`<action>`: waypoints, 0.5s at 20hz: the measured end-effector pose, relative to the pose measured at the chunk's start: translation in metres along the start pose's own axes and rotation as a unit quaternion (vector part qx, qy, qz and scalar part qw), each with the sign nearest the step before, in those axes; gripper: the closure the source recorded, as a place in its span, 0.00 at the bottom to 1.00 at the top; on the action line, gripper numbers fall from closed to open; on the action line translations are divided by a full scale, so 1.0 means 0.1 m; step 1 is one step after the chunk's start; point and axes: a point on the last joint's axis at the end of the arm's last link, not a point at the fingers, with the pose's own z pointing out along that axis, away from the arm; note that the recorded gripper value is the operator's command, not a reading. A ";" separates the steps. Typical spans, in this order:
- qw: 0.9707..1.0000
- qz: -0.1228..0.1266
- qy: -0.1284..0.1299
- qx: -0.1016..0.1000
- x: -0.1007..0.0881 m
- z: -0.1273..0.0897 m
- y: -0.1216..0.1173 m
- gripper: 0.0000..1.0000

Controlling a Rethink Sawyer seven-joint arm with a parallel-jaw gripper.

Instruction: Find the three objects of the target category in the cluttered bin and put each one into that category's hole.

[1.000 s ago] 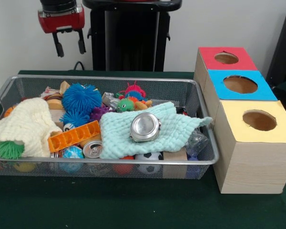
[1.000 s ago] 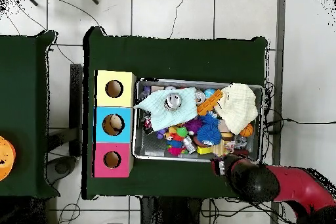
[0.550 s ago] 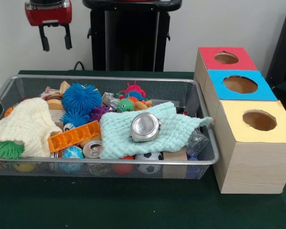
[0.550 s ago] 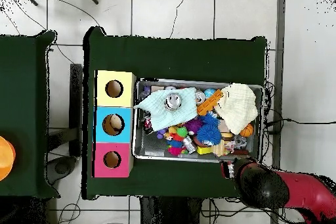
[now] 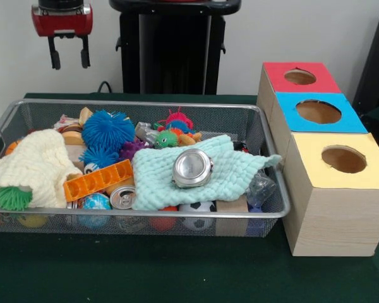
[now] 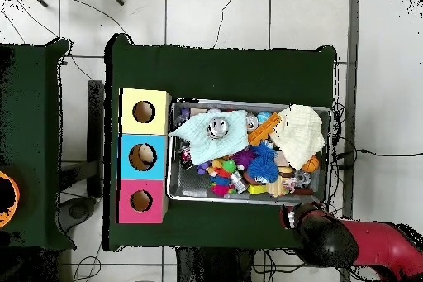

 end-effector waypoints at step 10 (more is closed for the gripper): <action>1.000 -0.022 -0.002 -0.021 0.09 0.38 0.29 0.00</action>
